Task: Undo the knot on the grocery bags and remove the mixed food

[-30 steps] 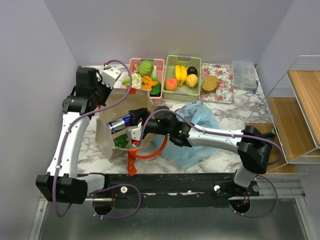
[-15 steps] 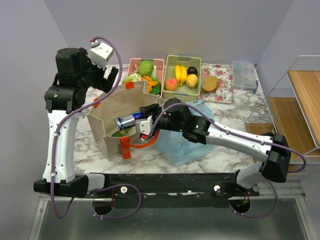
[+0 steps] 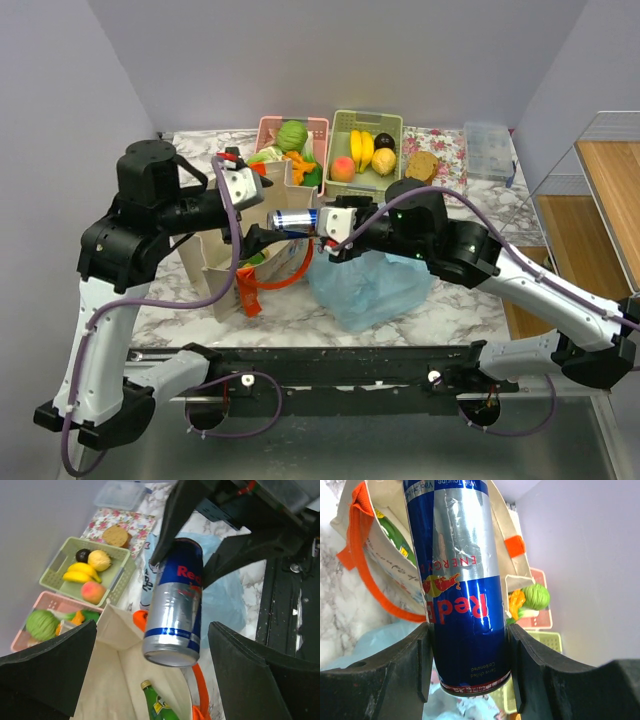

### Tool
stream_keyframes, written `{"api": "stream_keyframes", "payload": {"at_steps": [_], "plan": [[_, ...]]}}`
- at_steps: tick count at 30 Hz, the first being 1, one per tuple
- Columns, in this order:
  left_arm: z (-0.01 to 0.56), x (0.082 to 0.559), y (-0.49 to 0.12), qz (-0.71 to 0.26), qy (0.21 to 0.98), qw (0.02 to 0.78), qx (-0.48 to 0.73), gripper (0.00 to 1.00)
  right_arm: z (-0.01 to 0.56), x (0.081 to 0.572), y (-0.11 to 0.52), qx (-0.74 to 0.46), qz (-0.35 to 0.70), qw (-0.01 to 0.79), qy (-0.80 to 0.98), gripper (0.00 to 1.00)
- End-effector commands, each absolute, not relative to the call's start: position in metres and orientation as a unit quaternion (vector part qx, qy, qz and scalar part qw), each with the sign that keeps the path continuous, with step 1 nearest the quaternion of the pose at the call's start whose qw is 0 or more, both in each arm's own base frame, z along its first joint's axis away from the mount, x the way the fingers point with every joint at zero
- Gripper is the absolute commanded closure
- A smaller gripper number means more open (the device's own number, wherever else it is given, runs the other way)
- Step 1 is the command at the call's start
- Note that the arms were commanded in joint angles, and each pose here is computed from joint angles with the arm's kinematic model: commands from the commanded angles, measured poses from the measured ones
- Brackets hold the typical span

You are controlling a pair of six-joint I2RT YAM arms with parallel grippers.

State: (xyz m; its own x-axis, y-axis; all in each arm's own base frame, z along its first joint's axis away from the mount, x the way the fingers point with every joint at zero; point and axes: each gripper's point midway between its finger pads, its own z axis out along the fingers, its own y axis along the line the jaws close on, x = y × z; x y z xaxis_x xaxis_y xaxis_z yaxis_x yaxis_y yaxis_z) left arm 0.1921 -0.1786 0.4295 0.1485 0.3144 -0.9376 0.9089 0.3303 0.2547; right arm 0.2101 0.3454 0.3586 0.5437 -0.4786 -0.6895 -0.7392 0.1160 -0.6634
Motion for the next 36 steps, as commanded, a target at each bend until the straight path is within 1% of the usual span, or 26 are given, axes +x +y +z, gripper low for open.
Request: {"api": "stream_keyframes", "payload": {"at_steps": [1,4,7,10,13,15,17,18,19,20,21,22,23,25,29,32,34,36], "plan": [[0.421,0.179,-0.202,-0.28,0.545,0.539,0.578,0.06,0.39,0.204,0.313,-0.615,0.117,0.579,0.523,0.99],[0.419,0.175,-0.215,-0.262,0.509,0.538,0.619,0.06,0.385,0.2,0.292,-0.621,0.099,0.546,0.554,0.99],[0.396,0.178,-0.226,-0.202,0.477,0.514,0.684,0.08,0.375,0.192,0.278,-0.626,0.097,0.513,0.579,0.99],[0.381,0.188,-0.239,-0.138,0.448,0.509,0.721,0.11,0.366,0.181,0.273,-0.625,0.117,0.479,0.605,0.99],[0.373,0.192,-0.25,-0.102,0.422,0.52,0.736,0.17,0.365,0.175,0.271,-0.609,0.135,0.464,0.629,0.99],[0.368,0.19,-0.254,-0.086,0.396,0.525,0.748,0.2,0.364,0.173,0.269,-0.601,0.141,0.462,0.637,0.99],[0.365,0.193,-0.255,-0.069,0.384,0.542,0.745,0.2,0.36,0.171,0.267,-0.594,0.146,0.456,0.647,0.99],[0.37,0.196,-0.256,-0.066,0.387,0.562,0.728,0.19,0.358,0.17,0.266,-0.589,0.149,0.455,0.651,0.99],[0.377,0.202,-0.257,-0.066,0.4,0.585,0.702,0.15,0.357,0.17,0.264,-0.583,0.151,0.454,0.657,0.99],[0.386,0.207,-0.255,-0.077,0.432,0.608,0.662,0.11,0.358,0.171,0.262,-0.574,0.156,0.457,0.661,0.99],[0.397,0.213,-0.253,-0.108,0.473,0.628,0.609,0.06,0.36,0.173,0.261,-0.56,0.162,0.465,0.666,0.99],[0.408,0.216,-0.246,-0.153,0.508,0.633,0.564,0.04,0.366,0.177,0.258,-0.544,0.167,0.482,0.666,0.99],[0.413,0.212,-0.242,-0.218,0.543,0.617,0.526,0.02,0.371,0.184,0.252,-0.527,0.158,0.5,0.669,0.99],[0.423,0.197,-0.24,-0.335,0.57,0.573,0.485,0.02,0.385,0.185,0.247,-0.512,0.161,0.534,0.653,0.99],[0.44,0.174,-0.248,-0.466,0.58,0.495,0.448,0.02,0.41,0.175,0.236,-0.509,0.172,0.598,0.594,0.99],[0.455,0.159,-0.255,-0.555,0.579,0.43,0.414,0.02,0.414,0.176,0.229,-0.512,0.155,0.631,0.562,0.99],[0.457,0.154,-0.258,-0.583,0.584,0.4,0.399,0.02,0.413,0.179,0.225,-0.511,0.139,0.637,0.561,0.99],[0.453,0.157,-0.262,-0.592,0.599,0.385,0.378,0.02,0.417,0.178,0.225,-0.513,0.139,0.65,0.543,0.99]]}}
